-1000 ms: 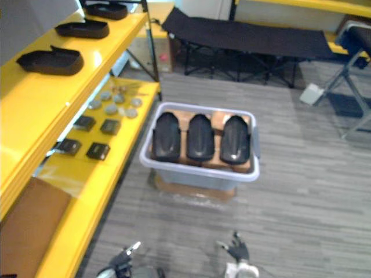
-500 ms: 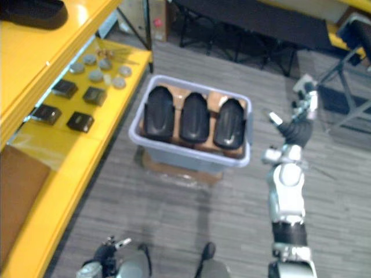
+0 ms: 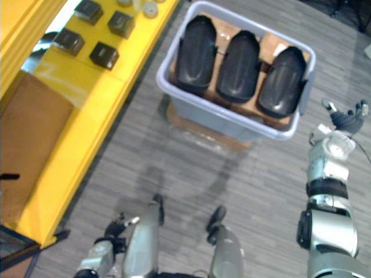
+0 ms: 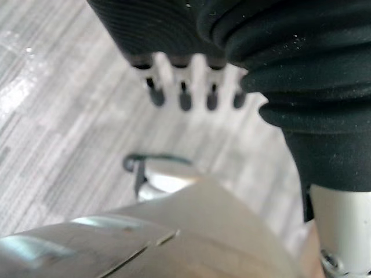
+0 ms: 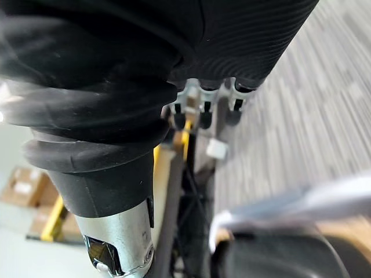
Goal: Walk over and take plastic housings, then place them on the shelf
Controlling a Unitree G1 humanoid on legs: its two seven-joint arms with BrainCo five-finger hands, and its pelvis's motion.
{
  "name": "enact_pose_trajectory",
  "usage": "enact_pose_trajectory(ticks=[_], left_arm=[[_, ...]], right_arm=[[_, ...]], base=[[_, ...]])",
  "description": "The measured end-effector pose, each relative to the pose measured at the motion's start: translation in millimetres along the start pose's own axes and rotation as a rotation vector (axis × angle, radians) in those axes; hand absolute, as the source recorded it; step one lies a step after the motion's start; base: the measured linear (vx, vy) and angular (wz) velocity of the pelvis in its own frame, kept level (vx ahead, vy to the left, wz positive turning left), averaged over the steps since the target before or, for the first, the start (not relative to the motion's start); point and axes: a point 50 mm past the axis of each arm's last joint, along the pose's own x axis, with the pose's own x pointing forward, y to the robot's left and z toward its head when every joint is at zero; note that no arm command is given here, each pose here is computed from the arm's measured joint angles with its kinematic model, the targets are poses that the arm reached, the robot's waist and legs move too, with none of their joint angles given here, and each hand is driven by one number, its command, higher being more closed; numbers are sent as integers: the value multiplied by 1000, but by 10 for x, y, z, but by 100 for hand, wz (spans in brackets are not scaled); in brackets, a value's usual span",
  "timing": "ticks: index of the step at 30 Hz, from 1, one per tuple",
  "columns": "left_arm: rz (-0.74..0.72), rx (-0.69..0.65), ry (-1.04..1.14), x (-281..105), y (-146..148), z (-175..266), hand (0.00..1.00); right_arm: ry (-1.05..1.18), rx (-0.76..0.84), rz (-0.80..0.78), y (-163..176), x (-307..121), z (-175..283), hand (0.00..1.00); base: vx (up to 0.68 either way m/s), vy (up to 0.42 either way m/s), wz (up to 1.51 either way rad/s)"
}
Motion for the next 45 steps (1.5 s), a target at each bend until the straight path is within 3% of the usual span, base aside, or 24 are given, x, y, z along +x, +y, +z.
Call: enact_pose_trajectory(ticks=[7,10,16,25,38,41,45], left_arm=[[-13,-132,-56,9,-136,120,0],[-33,-177,-102,0,-218,200,0],[-48,-201,-140,-14,-276,225,0],[-151,-225,-193,-50,-449,298,0],[-173,-242,-166,-79,-515,218,0],[-150,-269,-172,-117,-520,152,0],[-121,-281,-203,-151,-474,121,0]], right_arm=[[28,-39,-49,78,55,168,0],[-36,-46,-104,86,121,495,0],[-91,-52,-192,107,128,685,0],[-84,-94,-274,-16,158,723,0],[50,-171,-325,-119,180,575,0],[-44,-153,-349,-73,156,688,0],[-526,-15,-340,57,-110,1279,0]], base=[[-37,6,12],[7,-1,5],[-3,-7,5],[-18,-6,-3],[10,-4,2],[32,-3,-7],[-1,-12,-6]])
